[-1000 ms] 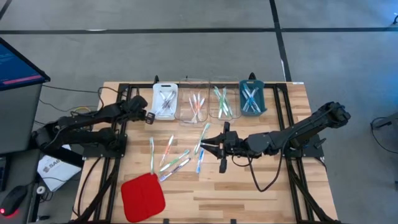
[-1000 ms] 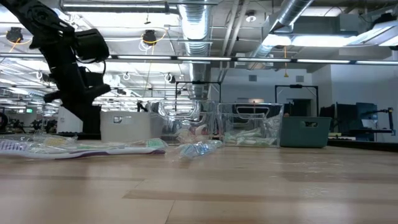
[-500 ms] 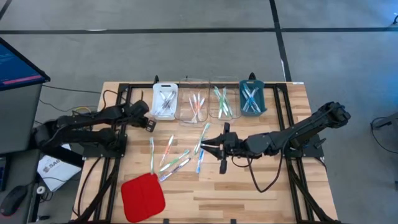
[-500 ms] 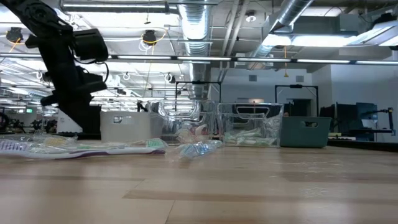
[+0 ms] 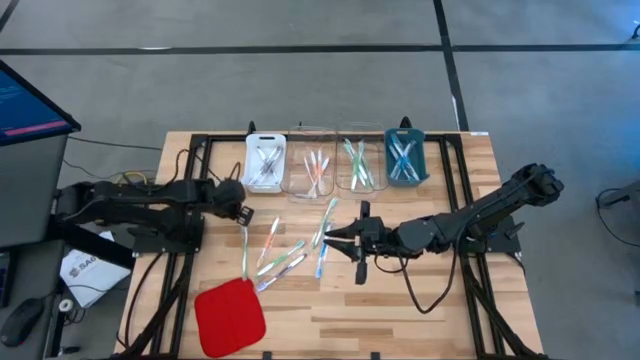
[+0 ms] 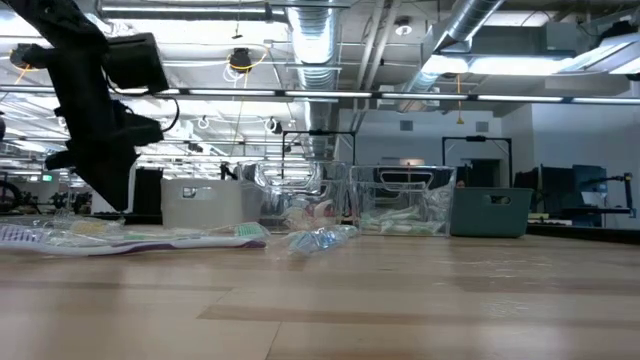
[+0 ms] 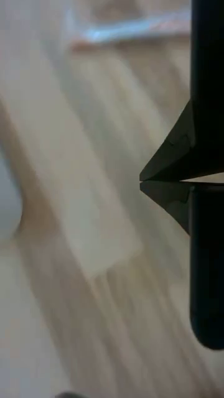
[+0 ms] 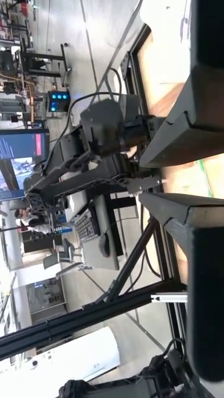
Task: Pick & Place Toothbrushes
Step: Put the green toothbrush into the right transparent bin
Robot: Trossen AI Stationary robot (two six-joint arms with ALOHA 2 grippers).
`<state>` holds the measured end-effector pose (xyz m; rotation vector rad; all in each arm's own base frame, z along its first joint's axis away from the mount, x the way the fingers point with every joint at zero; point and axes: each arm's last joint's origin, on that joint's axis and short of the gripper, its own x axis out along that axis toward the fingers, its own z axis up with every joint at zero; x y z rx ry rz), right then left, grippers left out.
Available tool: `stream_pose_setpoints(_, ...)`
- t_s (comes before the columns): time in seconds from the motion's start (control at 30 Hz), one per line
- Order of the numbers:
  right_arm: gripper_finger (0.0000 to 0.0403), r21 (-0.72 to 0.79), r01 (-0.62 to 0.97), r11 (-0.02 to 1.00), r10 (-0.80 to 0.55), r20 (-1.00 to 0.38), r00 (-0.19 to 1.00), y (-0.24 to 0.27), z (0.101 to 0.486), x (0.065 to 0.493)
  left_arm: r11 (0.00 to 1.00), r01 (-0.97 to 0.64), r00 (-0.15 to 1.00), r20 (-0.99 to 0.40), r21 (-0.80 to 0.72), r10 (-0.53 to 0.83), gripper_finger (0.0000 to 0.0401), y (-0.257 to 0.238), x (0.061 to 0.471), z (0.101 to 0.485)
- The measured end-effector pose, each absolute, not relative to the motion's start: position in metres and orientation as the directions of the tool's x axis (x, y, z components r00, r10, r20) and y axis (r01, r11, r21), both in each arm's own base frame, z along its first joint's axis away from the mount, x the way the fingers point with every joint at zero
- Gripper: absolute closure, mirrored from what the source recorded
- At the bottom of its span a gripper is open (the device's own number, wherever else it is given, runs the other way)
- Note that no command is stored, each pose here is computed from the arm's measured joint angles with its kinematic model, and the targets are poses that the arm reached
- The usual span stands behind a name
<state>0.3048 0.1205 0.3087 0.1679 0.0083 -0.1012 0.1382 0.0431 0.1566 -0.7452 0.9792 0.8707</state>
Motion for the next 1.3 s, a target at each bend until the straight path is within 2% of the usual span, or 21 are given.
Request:
stream_pose_setpoints(0.27, 0.033, 0.166, 0.101, 0.981, -0.1, -0.017, 0.995, 0.121, 0.309, 0.305, 0.571, -0.777, 0.447, -0.871, -0.265, 0.204, 0.0401, 0.01, 0.154, 0.161)
stream_pose_setpoints(0.47, 0.033, 0.166, 0.101, 0.981, -0.1, -0.017, 0.995, 0.121, 0.309, 0.305, 0.671, -0.64, 0.605, -0.784, -0.375, 0.138, 0.0401, -0.014, 0.167, 0.169)
stream_pose_setpoints(0.67, 0.033, 0.167, 0.101, 0.981, -0.1, -0.016, 0.995, 0.121, 0.309, 0.305, 0.818, -0.322, 0.782, -0.621, -0.477, -0.055, 0.0401, -0.049, 0.179, 0.185)
stream_pose_setpoints(0.8, 0.033, 0.167, 0.101, 0.981, -0.1, -0.016, 0.995, 0.121, 0.309, 0.305, 0.881, 0.097, 0.88, -0.373, -0.463, -0.293, 0.0401, -0.087, 0.186, 0.206)
stream_pose_setpoints(0.87, 0.033, 0.167, 0.101, 0.981, -0.1, -0.015, 0.995, 0.121, 0.309, 0.305, 0.868, 0.286, 0.907, -0.178, -0.407, -0.382, 0.0401, -0.105, 0.189, 0.221)
stream_pose_setpoints(0.97, 0.033, 0.17, 0.1, 0.98, -0.1, -0.011, 0.995, 0.121, 0.309, 0.305, 0.842, 0.449, 0.891, 0.077, -0.3, -0.448, 0.04, -0.123, 0.191, 0.239)
stream_pose_setpoints(1.1, 0.033, 0.17, 0.099, 0.98, -0.099, -0.01, 0.995, 0.121, 0.309, 0.305, 0.805, 0.559, 0.812, 0.326, -0.196, -0.484, 0.0394, -0.135, 0.191, 0.251)
stream_pose_setpoints(1.2, 0.033, 0.17, 0.095, 0.981, -0.095, -0.01, 0.995, 0.122, 0.309, 0.304, 0.765, 0.619, 0.753, 0.413, -0.177, -0.513, 0.0389, -0.141, 0.196, 0.25)
stream_pose_setpoints(1.3, 0.033, 0.17, 0.095, 0.981, -0.094, -0.01, 0.995, 0.122, 0.309, 0.304, 0.723, 0.674, 0.706, 0.422, -0.152, -0.569, 0.0389, -0.152, 0.207, 0.252)
